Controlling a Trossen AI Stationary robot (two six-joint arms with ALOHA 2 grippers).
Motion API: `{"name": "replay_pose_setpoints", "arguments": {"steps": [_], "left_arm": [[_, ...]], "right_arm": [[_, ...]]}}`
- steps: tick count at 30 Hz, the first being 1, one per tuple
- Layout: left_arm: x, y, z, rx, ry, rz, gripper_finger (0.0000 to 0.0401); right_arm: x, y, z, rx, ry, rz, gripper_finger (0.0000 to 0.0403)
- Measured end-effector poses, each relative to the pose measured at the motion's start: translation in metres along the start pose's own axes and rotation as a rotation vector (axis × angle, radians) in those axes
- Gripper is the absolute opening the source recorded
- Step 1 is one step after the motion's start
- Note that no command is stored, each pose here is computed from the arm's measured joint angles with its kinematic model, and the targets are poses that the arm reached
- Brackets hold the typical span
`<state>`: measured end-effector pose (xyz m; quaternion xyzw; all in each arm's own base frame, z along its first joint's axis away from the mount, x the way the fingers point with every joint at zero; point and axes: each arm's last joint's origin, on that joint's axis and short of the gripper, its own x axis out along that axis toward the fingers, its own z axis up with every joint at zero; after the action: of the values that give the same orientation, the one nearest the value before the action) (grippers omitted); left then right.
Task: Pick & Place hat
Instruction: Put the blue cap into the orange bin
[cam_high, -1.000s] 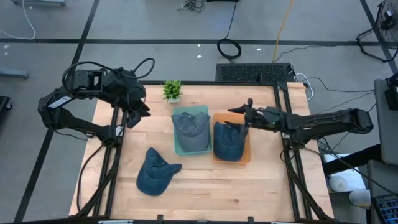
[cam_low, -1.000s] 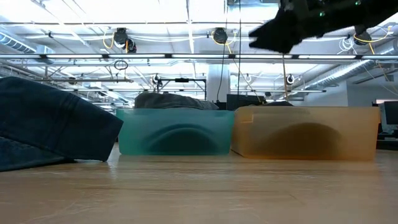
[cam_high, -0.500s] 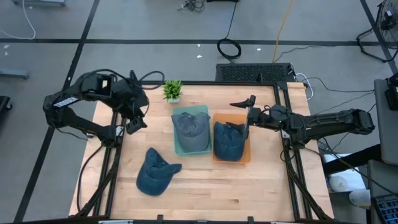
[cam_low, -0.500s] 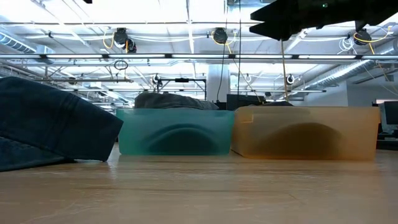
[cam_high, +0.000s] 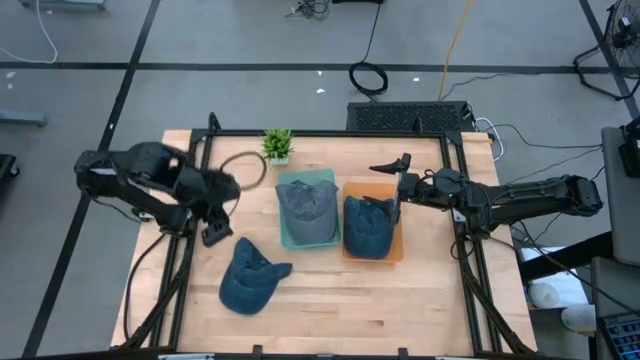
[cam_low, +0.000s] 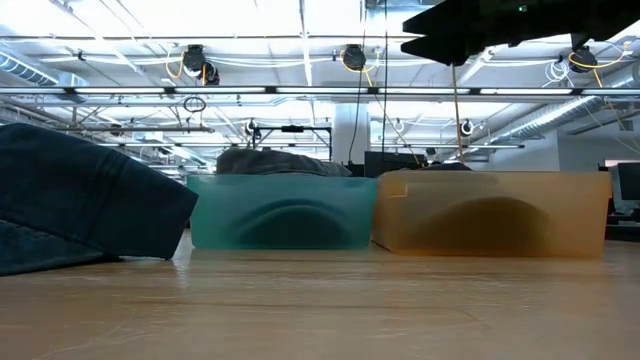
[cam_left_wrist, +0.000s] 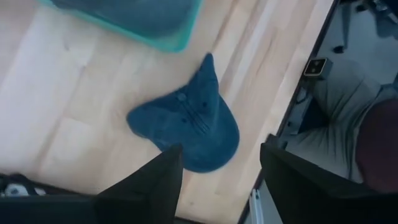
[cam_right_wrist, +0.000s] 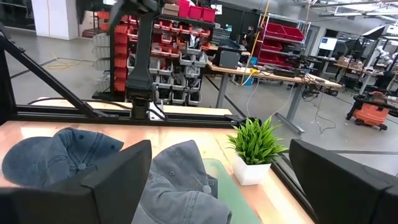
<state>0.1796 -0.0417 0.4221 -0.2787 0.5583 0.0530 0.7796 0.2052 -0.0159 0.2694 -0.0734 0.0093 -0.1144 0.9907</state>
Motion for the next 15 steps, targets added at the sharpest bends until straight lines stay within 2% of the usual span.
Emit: {"name": "replay_pose_setpoints", "arguments": {"steps": [6, 11, 15], "left_arm": [[0.027, -0.032, -0.010, -0.025, 0.075, 0.064, 0.0219], [0.052, -0.056, -0.020, 0.006, 0.086, 0.159, 0.0242], [0.074, -0.074, -0.030, 0.018, 0.109, 0.240, 0.0261]], "right_arm": [[0.000, 0.001, 0.000, 0.037, -0.004, 0.033, 0.0366], [0.000, 0.004, 0.001, 0.082, -0.014, 0.131, 0.0366], [-0.001, 0.007, 0.001, 0.111, -0.013, 0.143, 0.0366]]}}
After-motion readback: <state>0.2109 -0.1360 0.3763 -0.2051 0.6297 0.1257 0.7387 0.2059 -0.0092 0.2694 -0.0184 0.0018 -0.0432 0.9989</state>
